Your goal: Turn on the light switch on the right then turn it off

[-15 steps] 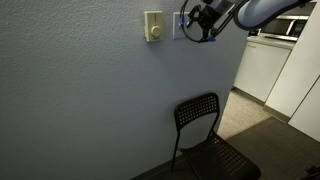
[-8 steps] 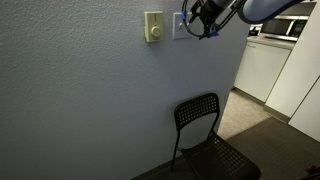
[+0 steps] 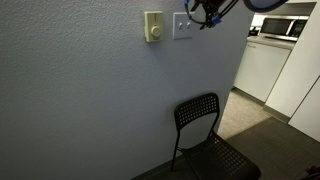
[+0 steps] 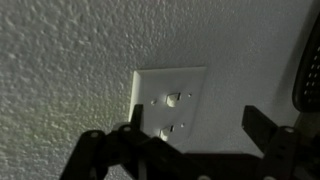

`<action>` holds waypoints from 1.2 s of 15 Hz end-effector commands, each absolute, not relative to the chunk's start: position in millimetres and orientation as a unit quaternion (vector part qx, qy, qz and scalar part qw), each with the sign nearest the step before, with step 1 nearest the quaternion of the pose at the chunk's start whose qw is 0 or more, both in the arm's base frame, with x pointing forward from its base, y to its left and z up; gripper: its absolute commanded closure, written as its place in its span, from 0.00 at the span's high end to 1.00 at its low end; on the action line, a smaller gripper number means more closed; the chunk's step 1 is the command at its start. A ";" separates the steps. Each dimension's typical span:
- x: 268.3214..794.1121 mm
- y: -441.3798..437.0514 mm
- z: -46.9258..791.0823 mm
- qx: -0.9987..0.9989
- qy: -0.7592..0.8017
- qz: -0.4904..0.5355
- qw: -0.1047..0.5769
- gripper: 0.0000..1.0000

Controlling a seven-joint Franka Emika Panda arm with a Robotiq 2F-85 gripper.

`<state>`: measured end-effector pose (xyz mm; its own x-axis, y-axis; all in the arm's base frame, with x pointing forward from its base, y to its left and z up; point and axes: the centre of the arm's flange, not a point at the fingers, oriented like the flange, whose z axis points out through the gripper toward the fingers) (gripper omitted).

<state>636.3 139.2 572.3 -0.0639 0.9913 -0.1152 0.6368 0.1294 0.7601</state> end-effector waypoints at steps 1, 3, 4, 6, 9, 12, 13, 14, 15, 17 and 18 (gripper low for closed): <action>654.1 134.8 571.1 0.598 0.682 0.281 0.313 1.00; 664.0 134.1 566.8 0.605 0.682 0.281 0.299 1.00; 668.3 133.5 564.7 0.607 0.682 0.283 0.293 1.00; 676.6 132.2 559.7 0.609 0.683 0.283 0.286 1.00; 682.5 126.9 557.5 0.624 0.677 0.277 0.276 1.00; 683.0 124.0 549.0 0.636 0.673 0.267 0.266 1.00; 681.9 123.3 547.2 0.641 0.671 0.262 0.264 1.00; 679.9 122.9 546.1 0.643 0.670 0.259 0.264 1.00; 675.7 124.6 548.4 0.641 0.670 0.261 0.268 1.00; 669.8 128.7 550.6 0.636 0.673 0.264 0.269 1.00; 669.0 128.6 550.4 0.636 0.673 0.264 0.270 1.00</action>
<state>661.3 137.1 556.5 -0.0543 0.9983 -0.0193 0.7044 0.0520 0.7079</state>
